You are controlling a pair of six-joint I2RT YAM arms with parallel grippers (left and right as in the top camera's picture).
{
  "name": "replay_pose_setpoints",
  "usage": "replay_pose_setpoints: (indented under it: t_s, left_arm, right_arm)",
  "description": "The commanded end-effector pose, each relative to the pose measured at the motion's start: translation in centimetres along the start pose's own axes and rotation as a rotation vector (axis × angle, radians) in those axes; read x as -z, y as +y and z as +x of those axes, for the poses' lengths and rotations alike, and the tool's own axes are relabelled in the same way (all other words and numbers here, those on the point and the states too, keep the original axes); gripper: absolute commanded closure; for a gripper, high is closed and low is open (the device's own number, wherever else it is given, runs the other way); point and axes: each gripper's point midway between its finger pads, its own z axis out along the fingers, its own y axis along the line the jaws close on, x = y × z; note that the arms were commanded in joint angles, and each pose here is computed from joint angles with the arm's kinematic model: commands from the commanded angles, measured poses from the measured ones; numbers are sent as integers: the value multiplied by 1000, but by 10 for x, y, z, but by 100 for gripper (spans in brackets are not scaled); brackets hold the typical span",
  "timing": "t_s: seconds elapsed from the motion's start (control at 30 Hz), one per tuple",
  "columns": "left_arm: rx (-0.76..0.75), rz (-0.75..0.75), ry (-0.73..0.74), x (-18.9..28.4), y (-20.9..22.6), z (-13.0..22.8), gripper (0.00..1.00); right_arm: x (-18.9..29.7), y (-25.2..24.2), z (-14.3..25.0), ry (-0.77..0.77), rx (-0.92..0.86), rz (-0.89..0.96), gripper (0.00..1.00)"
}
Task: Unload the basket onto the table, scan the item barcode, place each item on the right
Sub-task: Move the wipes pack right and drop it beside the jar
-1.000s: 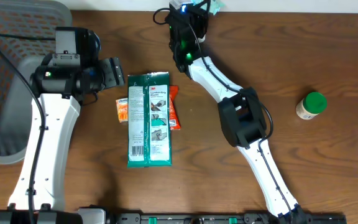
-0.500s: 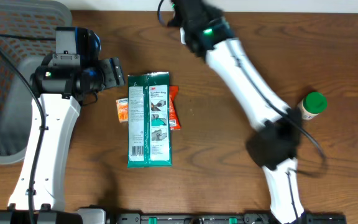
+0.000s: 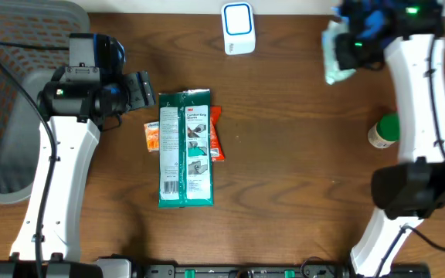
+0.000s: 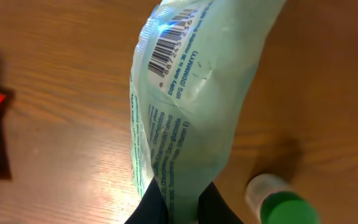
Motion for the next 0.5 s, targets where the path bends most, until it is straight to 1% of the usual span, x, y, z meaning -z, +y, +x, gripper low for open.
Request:
replay_pose_setpoints:
  t_s: [0.0, 0.1, 0.27, 0.33, 0.37, 0.4, 0.47]
  left_arm:
    - [-2, -6, 8, -3, 2, 1, 18]
    - [-3, -6, 8, -3, 2, 1, 18]
    - [-3, -6, 8, -3, 2, 1, 18]
    - [-3, -6, 8, -3, 2, 1, 18]
    - [-3, -6, 8, -3, 2, 1, 18]
    - [-3, -6, 8, -3, 2, 1, 18]
    - [-2, -6, 8, -3, 2, 1, 18]
  right_arm:
    - [-37, -27, 17, 43, -179, -135, 99]
    - [-74, -67, 37, 52, -289, -110, 99]
    - [-111, -100, 62, 46, -362, -86, 99]
    - [-125, -107, 71, 41, -376, -80, 93]
    - [-132, -110, 75, 34, -380, -77, 86]
    - [-135, -111, 76, 30, -381, -75, 83]
    - [-135, -112, 74, 21, -379, -73, 60]
